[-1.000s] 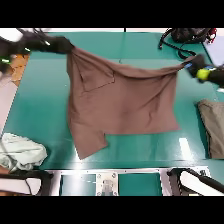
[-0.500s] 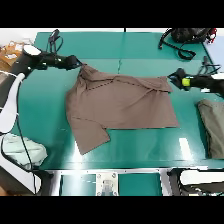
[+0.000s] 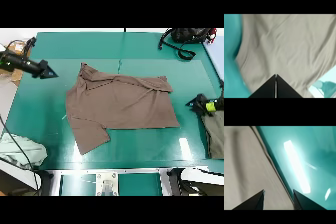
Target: Fold the shirts.
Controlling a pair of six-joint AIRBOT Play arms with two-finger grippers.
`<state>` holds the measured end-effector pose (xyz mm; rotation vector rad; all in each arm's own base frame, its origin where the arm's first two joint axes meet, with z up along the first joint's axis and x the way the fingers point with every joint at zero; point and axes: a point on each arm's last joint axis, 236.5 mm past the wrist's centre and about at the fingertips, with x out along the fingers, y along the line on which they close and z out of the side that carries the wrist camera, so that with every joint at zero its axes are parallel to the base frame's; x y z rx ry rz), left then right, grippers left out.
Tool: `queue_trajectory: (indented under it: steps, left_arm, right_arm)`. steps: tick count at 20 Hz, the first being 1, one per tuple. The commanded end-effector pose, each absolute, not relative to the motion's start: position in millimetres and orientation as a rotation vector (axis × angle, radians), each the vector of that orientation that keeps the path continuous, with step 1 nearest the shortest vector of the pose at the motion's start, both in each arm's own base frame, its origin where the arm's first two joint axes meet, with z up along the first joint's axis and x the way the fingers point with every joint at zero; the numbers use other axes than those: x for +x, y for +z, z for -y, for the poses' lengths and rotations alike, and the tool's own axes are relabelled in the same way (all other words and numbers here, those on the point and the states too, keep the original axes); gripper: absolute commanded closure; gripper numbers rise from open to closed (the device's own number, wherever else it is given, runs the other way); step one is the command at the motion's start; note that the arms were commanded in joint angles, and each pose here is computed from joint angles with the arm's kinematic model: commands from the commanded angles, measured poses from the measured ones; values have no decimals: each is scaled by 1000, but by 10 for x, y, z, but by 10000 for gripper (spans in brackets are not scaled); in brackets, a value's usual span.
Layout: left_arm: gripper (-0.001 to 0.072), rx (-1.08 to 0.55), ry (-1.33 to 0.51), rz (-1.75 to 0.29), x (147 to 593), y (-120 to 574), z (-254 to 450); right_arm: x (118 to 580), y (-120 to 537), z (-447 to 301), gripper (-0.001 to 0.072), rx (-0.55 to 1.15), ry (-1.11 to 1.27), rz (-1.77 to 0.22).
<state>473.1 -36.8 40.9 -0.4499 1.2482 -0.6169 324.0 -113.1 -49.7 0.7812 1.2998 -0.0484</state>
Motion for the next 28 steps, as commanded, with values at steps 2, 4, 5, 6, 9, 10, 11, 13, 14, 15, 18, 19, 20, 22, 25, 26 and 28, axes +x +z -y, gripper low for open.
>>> queue_trajectory:
  steps: [2,4,5,6,9,10,11,13,14,15,18,19,20,22,25,26,28]
  left_arm:
    - [686,-507,-567,-1413,4119,23,126]
    - [686,-565,-553,-1467,3903,-166,88]
    - [686,-598,-537,-1491,3819,-271,66]
    - [686,-624,-526,-1509,3752,-357,59]
    - [686,-627,-500,-1532,3672,-529,53]
    - [686,-630,-499,-1533,3661,-554,58]
    - [685,-630,-498,-1544,3632,-572,59]
    - [683,-633,-493,-1559,3584,-621,63]
    - [604,-641,-489,-1565,3560,-652,74]
    - [331,-651,-482,-1576,3525,-708,105]
    - [349,-670,-462,-1612,3379,-946,252]
    - [346,-668,-453,-1618,3347,-1025,299]
    - [346,-656,-443,-1617,3336,-1102,350]
    - [346,-631,-436,-1588,3401,-1192,466]
    - [346,-625,-477,-1542,3525,-1194,748]
    - [346,-608,-513,-1562,3468,-1177,856]
    - [347,-588,-601,-1626,3279,-1105,1011]
  right_arm:
    - [2740,-961,972,291,804,-56,-1427]
    - [2660,-1117,912,291,833,-56,-1463]
    - [2630,-1176,864,291,842,-41,-1487]
    - [2607,-1226,815,291,849,-25,-1511]
    - [2593,-1329,649,292,823,37,-1565]
    - [2598,-1349,603,294,813,51,-1578]
    - [2605,-1354,584,294,803,60,-1581]
    - [2650,-1330,594,296,797,63,-1572]
    - [2665,-1318,594,296,800,65,-1568]
    - [2664,-1318,592,314,800,66,-1569]
    - [2662,-1317,592,354,800,66,-1569]
    - [2662,-1317,592,354,800,66,-1569]
    - [2663,-1317,591,353,801,66,-1569]
    - [2663,-1317,592,354,800,66,-1569]
    - [2657,-1314,586,354,802,69,-1571]
    - [2650,-1310,579,354,803,72,-1575]
    - [2635,-1302,565,354,806,78,-1582]
